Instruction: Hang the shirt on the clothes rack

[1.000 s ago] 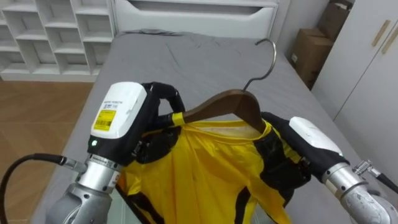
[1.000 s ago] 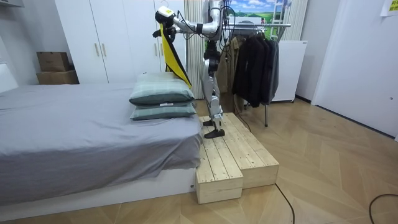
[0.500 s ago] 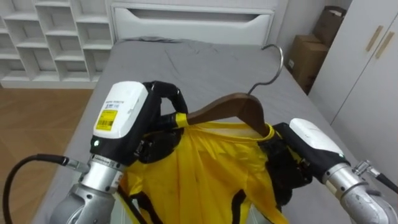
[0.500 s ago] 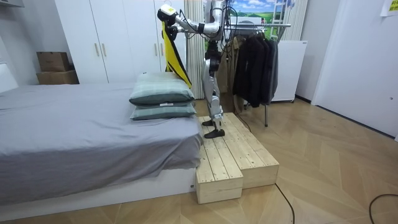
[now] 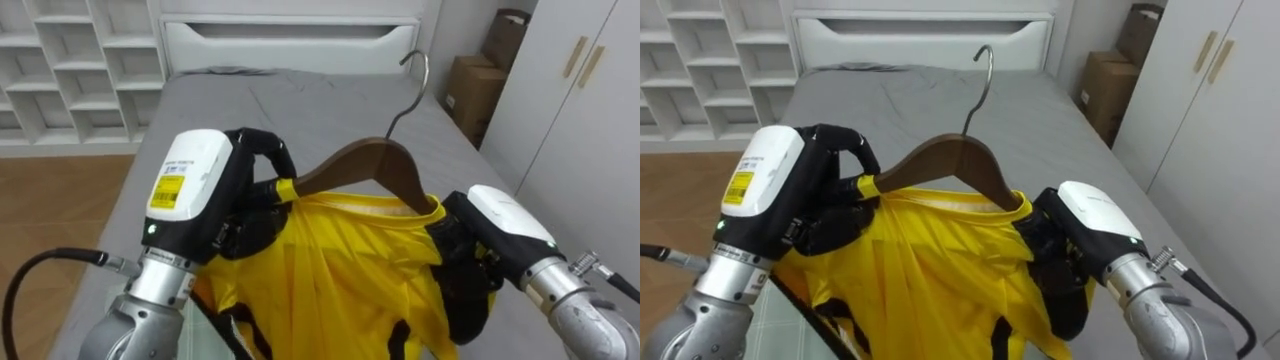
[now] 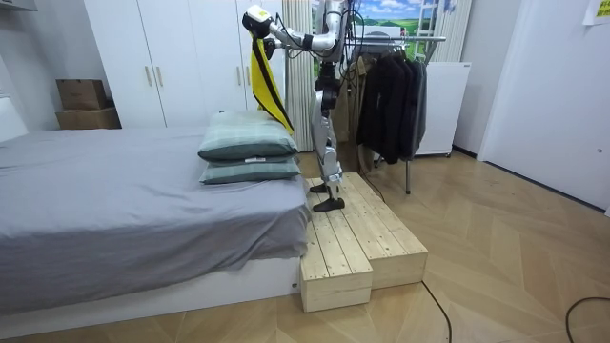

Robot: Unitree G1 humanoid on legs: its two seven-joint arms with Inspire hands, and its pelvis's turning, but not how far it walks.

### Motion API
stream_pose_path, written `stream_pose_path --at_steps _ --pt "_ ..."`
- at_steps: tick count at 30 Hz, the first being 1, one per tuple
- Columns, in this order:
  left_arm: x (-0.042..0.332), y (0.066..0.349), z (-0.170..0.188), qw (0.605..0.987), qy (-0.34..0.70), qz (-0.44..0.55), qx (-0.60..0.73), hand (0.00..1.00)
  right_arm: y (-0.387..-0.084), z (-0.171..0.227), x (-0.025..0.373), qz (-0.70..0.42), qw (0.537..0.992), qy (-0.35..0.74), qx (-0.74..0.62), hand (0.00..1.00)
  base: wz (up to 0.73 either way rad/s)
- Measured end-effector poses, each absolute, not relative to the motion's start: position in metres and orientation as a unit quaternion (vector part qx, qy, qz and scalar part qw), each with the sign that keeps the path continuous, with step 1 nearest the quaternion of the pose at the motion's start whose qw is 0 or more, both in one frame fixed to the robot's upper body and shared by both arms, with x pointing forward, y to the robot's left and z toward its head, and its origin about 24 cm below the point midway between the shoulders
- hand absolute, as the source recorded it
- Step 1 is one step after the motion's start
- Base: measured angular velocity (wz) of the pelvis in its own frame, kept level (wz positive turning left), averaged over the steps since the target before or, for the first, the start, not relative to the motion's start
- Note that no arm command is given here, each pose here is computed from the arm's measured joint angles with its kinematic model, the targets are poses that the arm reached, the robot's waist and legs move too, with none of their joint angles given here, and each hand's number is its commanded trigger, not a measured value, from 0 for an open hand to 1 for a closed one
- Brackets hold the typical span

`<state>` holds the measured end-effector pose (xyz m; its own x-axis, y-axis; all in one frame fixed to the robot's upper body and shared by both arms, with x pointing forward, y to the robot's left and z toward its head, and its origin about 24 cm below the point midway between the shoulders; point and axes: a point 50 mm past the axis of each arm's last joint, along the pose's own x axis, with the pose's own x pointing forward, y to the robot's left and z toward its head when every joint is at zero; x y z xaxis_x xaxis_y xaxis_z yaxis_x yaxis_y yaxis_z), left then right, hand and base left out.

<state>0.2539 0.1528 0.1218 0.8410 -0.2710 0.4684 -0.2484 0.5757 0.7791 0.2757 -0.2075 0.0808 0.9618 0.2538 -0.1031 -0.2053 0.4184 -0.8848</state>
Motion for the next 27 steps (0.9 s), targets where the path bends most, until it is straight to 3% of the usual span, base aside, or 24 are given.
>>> stream_pose_path --at_steps 11,12,13,27 --pt "0.2541 0.1533 0.1220 0.845 -0.278 -0.007 0.456 1.00 -0.2071 0.0803 0.2756 0.143 0.843 -0.018 -0.519 1.00 0.00" --pt "0.2541 0.1534 0.1220 0.845 -0.278 -0.007 0.457 0.22 -0.2071 0.0803 0.2756 0.143 0.843 -0.018 -0.519 1.00 0.00" --pt "0.2541 0.1535 0.1220 0.845 -0.278 -0.007 0.456 0.00 -0.2071 0.0802 0.2756 0.143 0.843 -0.018 -0.519 1.00 0.00" --pt "0.2542 0.1522 0.1209 0.883 -0.264 -0.027 0.388 0.00 -0.2013 0.0737 0.2747 0.171 0.842 0.000 -0.512 1.00 0.00"
